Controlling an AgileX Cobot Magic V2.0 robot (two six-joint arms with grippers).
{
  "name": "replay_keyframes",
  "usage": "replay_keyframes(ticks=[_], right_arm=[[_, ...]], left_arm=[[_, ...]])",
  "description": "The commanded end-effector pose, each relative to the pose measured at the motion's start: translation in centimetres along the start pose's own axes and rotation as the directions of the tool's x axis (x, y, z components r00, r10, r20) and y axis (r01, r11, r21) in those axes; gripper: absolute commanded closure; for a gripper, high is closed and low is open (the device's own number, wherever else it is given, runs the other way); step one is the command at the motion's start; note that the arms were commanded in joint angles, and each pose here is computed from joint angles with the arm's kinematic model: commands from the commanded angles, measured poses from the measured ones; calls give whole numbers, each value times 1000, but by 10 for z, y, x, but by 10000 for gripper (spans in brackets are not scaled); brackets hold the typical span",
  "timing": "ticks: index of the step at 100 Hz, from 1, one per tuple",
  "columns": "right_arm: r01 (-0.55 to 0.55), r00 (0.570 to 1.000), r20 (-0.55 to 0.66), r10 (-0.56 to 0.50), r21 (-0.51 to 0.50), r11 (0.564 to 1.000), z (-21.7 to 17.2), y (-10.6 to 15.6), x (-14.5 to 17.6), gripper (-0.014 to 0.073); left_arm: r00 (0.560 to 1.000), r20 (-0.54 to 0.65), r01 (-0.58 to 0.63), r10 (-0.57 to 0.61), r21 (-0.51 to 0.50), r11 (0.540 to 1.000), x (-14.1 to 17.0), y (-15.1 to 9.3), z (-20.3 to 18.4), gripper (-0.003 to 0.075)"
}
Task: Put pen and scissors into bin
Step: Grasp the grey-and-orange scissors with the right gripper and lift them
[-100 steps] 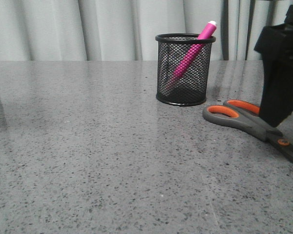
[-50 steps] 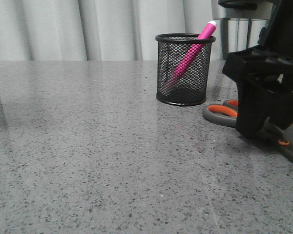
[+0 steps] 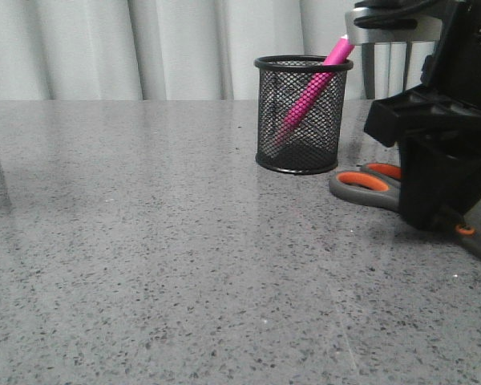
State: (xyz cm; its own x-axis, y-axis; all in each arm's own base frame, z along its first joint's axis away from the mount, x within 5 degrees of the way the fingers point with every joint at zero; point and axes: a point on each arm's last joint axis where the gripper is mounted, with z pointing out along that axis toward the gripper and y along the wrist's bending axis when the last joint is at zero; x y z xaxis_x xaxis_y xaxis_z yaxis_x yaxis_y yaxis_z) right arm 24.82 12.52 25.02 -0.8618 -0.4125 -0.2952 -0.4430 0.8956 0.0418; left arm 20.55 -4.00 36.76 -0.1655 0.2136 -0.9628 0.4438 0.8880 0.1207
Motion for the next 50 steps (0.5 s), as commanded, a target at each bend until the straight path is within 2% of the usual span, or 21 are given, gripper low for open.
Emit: replay_keyframes(ticks=[1, 9, 22, 33, 43, 50], right_arm=[[-7, 999, 33, 8, -13, 1000, -5, 1, -4, 522], [3, 1000, 28, -3, -13, 1000, -6, 2, -3, 670], [12, 996, 87, -11, -11, 1000, -18, 2, -3, 670], [17, 978, 207, -14, -9, 1000, -47, 3, 1, 670], [20, 932, 362, -17, -5, 1000, -77, 4, 7, 670], [21, 867, 499, -18, -1, 1000, -96, 4, 12, 670]], left_arm=[[997, 66, 29, -27, -31, 999, -14, 2, -7, 739], [997, 66, 29, -27, -31, 999, -14, 2, -7, 739], [997, 66, 29, -27, -31, 999, -14, 2, -7, 739], [997, 66, 29, -27, -31, 999, -14, 2, -7, 739], [997, 66, 29, -27, -31, 999, -14, 2, -7, 739], [997, 66, 29, -27, -31, 999, -14, 2, -7, 740]])
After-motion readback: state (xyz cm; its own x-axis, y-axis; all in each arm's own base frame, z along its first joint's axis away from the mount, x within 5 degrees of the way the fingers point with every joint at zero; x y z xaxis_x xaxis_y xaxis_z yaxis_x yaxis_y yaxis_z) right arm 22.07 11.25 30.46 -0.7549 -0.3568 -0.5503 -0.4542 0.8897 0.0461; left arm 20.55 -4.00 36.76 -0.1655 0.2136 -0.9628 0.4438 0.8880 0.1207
